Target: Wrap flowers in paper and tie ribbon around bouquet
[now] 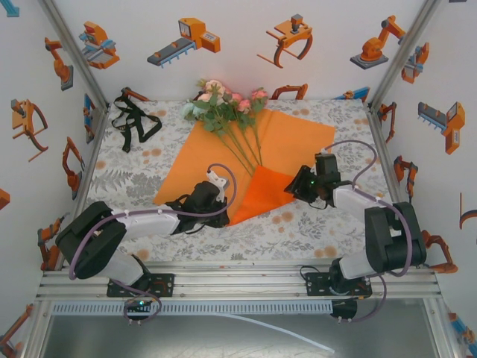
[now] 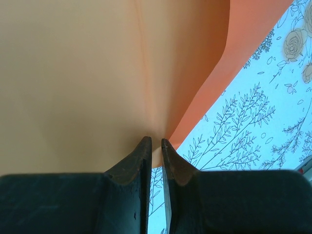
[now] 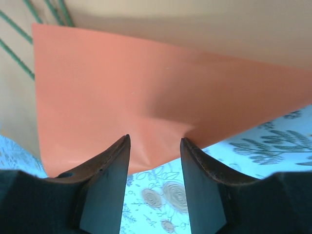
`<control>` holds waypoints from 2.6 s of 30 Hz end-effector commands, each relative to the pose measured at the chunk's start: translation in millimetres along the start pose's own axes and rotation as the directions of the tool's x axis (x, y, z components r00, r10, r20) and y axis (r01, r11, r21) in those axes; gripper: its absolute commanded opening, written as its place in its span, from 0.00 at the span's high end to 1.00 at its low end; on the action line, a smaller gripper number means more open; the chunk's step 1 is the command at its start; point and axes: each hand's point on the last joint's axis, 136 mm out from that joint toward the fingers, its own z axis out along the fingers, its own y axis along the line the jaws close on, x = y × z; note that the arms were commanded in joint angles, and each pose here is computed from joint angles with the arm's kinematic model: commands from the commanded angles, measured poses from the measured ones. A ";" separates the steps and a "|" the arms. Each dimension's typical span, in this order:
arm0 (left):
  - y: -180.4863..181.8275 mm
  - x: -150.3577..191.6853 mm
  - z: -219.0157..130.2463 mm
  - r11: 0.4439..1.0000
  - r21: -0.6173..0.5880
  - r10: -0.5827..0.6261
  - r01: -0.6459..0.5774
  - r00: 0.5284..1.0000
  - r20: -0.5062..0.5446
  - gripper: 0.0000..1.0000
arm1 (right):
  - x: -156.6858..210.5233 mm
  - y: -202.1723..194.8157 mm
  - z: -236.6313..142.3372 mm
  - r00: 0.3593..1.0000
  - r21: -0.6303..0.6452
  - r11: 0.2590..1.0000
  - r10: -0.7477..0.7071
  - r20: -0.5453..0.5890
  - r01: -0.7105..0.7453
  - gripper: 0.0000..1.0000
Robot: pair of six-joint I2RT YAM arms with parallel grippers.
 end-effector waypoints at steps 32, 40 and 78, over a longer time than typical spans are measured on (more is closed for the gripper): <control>78.4 -12.4 -74.8 0.938 -0.268 -0.185 0.220 0.971 0.150 0.57 | -29.0 -41.4 -40.3 0.994 0.026 0.997 0.064 0.091 -0.067 0.58; 160.9 -0.7 -125.3 0.662 -0.344 -0.583 0.667 0.745 0.324 0.39 | -9.9 22.4 -69.4 0.986 -0.030 0.989 -0.141 0.090 0.145 0.57; 151.9 -80.9 -68.3 0.656 0.118 -0.741 0.745 0.607 0.288 0.40 | 19.6 86.8 42.6 0.959 -0.078 0.955 -0.284 0.025 0.285 0.62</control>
